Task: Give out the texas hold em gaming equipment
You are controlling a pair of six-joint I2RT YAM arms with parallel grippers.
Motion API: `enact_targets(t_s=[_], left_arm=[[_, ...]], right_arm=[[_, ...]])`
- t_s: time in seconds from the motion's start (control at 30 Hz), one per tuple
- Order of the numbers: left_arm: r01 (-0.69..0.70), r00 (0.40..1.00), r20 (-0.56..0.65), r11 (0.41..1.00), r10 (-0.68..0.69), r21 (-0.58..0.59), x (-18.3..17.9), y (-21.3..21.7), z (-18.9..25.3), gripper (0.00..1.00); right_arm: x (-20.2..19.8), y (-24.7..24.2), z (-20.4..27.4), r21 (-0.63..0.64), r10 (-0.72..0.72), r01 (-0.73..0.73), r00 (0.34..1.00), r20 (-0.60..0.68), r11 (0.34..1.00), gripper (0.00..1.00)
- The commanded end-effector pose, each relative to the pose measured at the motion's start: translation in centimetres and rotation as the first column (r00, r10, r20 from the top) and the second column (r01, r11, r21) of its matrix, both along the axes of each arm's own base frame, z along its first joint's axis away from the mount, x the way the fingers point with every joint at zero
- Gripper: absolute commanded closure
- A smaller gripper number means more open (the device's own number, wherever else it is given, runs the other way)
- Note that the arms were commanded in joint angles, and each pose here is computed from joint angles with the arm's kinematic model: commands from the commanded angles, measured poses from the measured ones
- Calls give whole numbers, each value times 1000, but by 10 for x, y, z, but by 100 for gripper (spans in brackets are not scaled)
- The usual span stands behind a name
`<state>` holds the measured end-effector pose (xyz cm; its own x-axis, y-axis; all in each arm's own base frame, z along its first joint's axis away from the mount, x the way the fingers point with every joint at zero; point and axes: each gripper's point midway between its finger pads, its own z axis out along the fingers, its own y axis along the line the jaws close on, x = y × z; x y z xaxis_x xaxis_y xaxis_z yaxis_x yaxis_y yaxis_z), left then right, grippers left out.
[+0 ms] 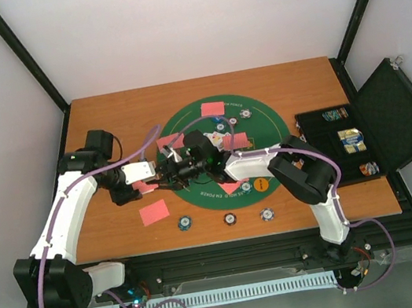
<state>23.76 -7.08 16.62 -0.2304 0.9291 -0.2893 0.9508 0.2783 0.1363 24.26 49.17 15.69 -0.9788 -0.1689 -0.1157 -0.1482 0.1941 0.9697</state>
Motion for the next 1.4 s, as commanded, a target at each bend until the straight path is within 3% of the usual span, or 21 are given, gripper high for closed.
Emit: enact_targets(t_s=[0.0,0.33,0.6,1.03,1.13,1.37], left_arm=[[0,999,51,1000,1,-13,5,-1,16,90],[2,999,53,1000,-3,7,6,2,11,90],[2,998,57,1000,-3,26,7,5,6,90],[-2,998,56,999,-1,39,9,7,3,90],[-2,998,56,999,0,51,9,9,0,90],[-7,999,42,999,5,54,7,10,-6,90]], right_arm=[[5,-17,-18,-79,-38,36,999,-19,996,49],[8,-22,3,-63,-52,52,999,11,997,72],[7,-26,17,-43,-63,63,998,18,997,97],[23,-53,36,16,-112,112,994,10,994,97],[37,-82,36,2,-154,154,988,33,988,97],[85,-190,-4,-186,-301,308,951,67,933,97]])
